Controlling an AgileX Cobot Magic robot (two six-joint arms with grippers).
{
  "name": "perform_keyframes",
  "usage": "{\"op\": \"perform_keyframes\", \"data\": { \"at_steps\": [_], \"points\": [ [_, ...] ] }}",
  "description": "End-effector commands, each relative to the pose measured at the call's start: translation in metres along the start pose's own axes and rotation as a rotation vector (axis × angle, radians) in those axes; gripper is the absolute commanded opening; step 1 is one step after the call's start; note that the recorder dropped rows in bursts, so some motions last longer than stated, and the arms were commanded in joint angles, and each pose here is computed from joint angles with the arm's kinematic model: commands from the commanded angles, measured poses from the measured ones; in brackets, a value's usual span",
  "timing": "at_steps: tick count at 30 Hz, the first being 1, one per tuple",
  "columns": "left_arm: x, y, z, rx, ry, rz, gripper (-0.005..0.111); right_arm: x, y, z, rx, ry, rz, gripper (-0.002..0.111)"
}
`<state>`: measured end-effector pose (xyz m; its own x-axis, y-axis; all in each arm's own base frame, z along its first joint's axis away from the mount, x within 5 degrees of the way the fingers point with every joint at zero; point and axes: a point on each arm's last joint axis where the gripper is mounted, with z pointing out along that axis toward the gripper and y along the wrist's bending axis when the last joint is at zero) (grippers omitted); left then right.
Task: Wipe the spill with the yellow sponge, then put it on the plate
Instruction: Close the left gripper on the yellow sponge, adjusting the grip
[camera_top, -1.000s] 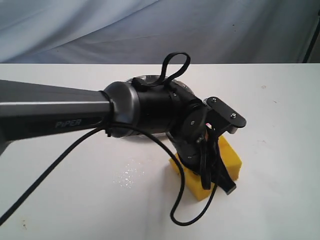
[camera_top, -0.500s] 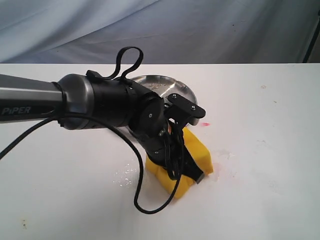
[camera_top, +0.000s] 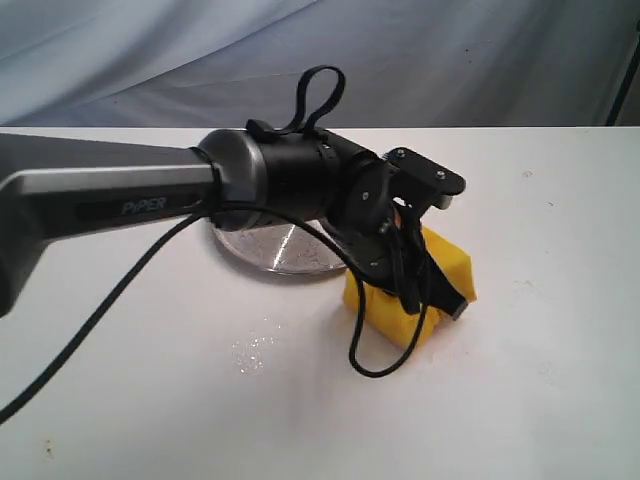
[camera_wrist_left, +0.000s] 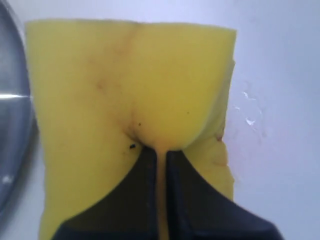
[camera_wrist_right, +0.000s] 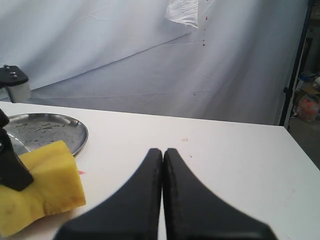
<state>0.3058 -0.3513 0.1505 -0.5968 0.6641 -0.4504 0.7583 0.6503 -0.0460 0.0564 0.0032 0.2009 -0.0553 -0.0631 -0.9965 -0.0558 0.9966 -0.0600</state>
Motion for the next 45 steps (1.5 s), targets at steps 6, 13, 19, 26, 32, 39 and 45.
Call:
{"op": "perform_keyframes", "data": {
  "at_steps": [6,13,19,26,32,39,45],
  "points": [
    [0.018,-0.067,0.005,0.113,0.195,0.202,0.0,0.001,0.0,0.0,-0.003,-0.003,-0.002,0.0],
    [0.045,-0.043,0.002,0.08,0.24,0.102,0.0,0.001,0.0,0.0,-0.003,-0.003,-0.002,0.0],
    [0.065,-0.007,-0.015,0.038,0.216,-0.006,0.0,0.001,0.0,0.0,-0.003,-0.003,-0.002,0.0],
    [0.078,0.028,-0.023,-0.007,0.236,-0.066,0.0,0.001,0.0,0.0,-0.003,-0.003,-0.002,0.0],
    [0.061,0.035,-0.023,-0.03,0.087,-0.072,0.0,0.001,0.0,0.0,-0.003,-0.003,-0.002,0.0],
    [0.028,0.033,-0.013,-0.004,0.033,-0.095,0.0,0.001,0.0,0.0,-0.003,-0.003,-0.002,0.0],
    [0.004,0.008,0.003,0.032,0.04,-0.037,0.0,0.001,0.0,0.0,-0.003,-0.003,-0.002,0.0]
  ]
}}
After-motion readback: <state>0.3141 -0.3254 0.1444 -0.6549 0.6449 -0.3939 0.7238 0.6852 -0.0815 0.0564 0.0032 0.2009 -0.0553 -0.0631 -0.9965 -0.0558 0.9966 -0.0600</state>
